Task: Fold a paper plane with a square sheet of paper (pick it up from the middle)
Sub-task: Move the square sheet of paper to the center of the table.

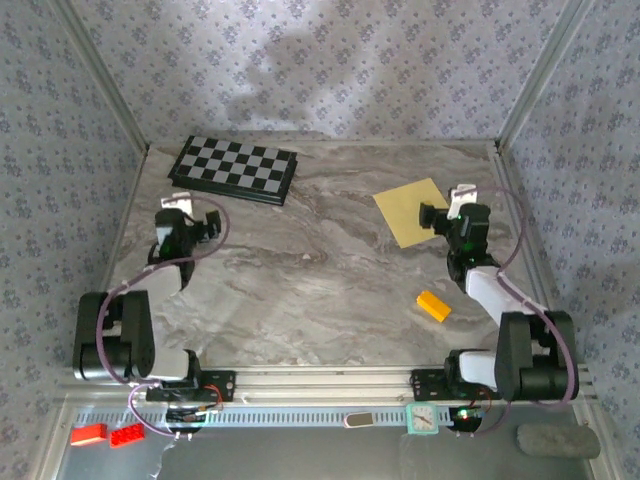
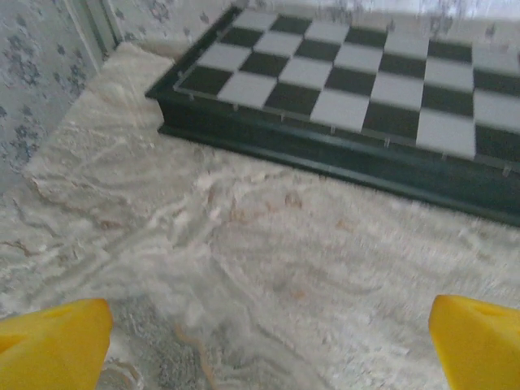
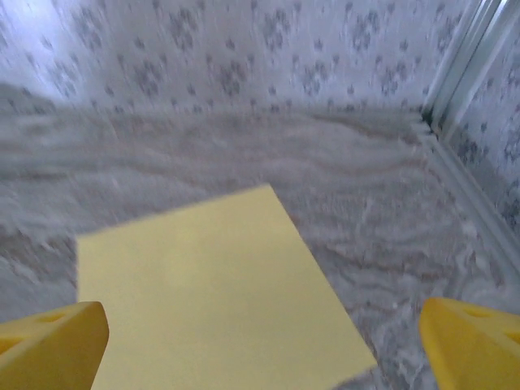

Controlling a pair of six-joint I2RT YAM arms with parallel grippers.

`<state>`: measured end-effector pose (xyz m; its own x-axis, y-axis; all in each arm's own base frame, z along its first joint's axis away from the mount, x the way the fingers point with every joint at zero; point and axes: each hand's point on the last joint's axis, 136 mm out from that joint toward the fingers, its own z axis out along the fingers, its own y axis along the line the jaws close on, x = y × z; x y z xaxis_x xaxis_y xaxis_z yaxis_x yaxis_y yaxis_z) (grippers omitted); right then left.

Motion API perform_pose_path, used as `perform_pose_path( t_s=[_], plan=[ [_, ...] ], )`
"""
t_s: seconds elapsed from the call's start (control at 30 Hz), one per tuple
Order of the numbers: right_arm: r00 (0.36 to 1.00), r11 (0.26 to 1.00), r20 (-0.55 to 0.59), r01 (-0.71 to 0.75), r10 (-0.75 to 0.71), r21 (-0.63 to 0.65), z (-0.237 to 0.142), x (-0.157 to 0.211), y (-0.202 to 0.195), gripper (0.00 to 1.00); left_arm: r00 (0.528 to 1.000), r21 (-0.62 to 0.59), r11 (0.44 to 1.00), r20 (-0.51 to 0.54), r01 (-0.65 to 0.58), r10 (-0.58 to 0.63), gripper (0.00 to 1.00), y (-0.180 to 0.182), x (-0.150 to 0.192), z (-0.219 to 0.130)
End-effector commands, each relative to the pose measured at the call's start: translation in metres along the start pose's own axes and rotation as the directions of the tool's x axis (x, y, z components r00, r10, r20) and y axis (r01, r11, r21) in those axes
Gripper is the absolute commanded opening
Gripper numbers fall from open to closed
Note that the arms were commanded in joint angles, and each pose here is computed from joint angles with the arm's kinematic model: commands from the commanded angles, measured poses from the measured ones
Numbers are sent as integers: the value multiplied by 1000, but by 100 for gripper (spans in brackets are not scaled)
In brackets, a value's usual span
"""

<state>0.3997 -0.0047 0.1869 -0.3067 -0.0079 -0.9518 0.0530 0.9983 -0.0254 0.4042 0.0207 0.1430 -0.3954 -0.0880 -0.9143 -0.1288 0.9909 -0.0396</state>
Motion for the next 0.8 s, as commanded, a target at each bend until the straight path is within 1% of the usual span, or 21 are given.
perform_pose_path(
  t_s=[0.0, 0.07, 0.13, 0.2, 0.23, 0.33, 0.37, 0.43, 0.53, 0.57, 0.6, 0.63, 0.77],
  plan=[
    [989, 995, -101, -103, 104, 14, -6, -1, 3, 100, 991, 1, 994, -81, 106, -106, 100, -2, -13, -13],
    [978, 989, -150, -148, 145, -13, -4, -5, 10, 100, 969, 34, 976, -132, 213, -207, 100, -13, -22, -19],
    [962, 985, -218, -172, 164, -19, 2, 1, 14, 100, 926, 38, 944, -211, 328, -314, 100, -21, -22, -21],
    [922, 966, -290, -259, 256, 28, 11, 6, 10, 100, 870, 51, 905, -304, 421, -388, 100, -34, -18, -19],
    [890, 950, -342, -309, 302, 37, 17, 13, 10, 100, 846, 77, 886, -343, 458, -408, 100, -44, -17, -18],
    [801, 904, -459, -427, 384, 11, 39, 29, 16, 100, 775, 134, 818, -432, 560, -460, 100, -72, -8, -14],
    [776, 895, -491, -446, 395, 15, 46, 36, 17, 100, 755, 171, 790, -465, 589, -462, 100, -85, -6, -14],
    [746, 884, -532, -467, 400, 9, 60, 44, 21, 100, 732, 212, 761, -517, 612, -444, 100, -106, 0, -14],
    [693, 873, -588, -485, 418, 49, 79, 61, 18, 100, 728, 243, 757, -553, 606, -405, 100, -131, 10, -16],
    [684, 867, -590, -494, 429, 58, 88, 57, 17, 100, 730, 253, 758, -559, 601, -392, 100, -139, 12, -17],
    [665, 862, -605, -502, 438, 71, 94, 61, 16, 100, 729, 258, 760, -570, 597, -379, 100, -146, 16, -17],
    [644, 856, -625, -511, 441, 77, 100, 67, 16, 100, 726, 266, 758, -583, 596, -366, 100, -154, 19, -18],
    [597, 844, -663, -526, 452, 102, 120, 83, 18, 100, 702, 279, 751, -635, 598, -323, 100, -182, 36, -21]
  ],
)
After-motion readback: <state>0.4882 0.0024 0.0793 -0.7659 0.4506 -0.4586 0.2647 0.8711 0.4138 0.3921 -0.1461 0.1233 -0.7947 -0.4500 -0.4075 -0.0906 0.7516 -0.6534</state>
